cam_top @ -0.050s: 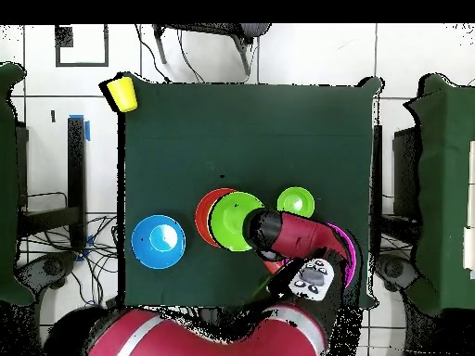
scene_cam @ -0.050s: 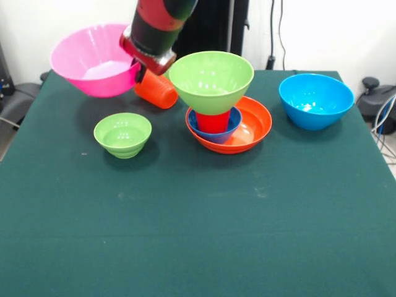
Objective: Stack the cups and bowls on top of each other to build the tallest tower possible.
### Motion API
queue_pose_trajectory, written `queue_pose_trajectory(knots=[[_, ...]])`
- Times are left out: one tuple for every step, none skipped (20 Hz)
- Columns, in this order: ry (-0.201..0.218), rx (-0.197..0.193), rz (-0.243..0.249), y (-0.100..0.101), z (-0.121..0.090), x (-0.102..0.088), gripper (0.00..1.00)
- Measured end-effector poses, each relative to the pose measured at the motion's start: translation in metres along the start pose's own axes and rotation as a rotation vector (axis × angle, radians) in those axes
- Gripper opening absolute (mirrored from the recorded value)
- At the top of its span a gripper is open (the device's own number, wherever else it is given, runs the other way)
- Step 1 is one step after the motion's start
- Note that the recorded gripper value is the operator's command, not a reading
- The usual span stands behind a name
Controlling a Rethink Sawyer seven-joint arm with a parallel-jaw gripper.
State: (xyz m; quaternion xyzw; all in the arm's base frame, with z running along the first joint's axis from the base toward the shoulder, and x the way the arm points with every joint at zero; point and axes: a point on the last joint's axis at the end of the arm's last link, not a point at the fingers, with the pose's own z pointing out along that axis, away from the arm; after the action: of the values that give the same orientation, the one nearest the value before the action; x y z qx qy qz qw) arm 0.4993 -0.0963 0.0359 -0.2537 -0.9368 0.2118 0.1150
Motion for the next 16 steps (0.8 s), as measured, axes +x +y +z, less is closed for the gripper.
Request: queue_pose_trajectory(knots=[[0.006,0.005,0.001,-0.001,-0.010,0.000,0.00],[0.009,0.007,0.003,-0.002,-0.017,-0.001,0.00],[0.010,0.009,0.005,-0.003,-0.022,-0.001,0.00],[0.010,0.011,0.009,-0.005,-0.033,-0.003,0.00],[0.009,0.010,0.012,-0.006,-0.037,-0.004,0.00],[0.005,0.009,0.018,-0.009,-0.045,-0.005,0.00],[0.001,0.007,0.022,-0.010,-0.050,-0.007,0.00],[-0.008,0.004,0.028,-0.013,-0.058,-0.010,0.00],[-0.013,0.003,0.031,-0.014,-0.062,-0.011,0.00],[-0.025,0.000,0.038,-0.017,-0.069,-0.014,0.00],[-0.030,-0.001,0.040,-0.018,-0.072,-0.014,0.00],[-0.039,-0.003,0.045,-0.021,-0.079,-0.016,0.00],[-0.045,-0.003,0.047,-0.022,-0.083,-0.016,0.00],[-0.051,-0.002,0.049,-0.023,-0.091,-0.016,0.00],[-0.053,-0.001,0.050,-0.024,-0.094,-0.016,0.00],[-0.055,-0.001,0.051,-0.024,-0.099,-0.015,0.00]])
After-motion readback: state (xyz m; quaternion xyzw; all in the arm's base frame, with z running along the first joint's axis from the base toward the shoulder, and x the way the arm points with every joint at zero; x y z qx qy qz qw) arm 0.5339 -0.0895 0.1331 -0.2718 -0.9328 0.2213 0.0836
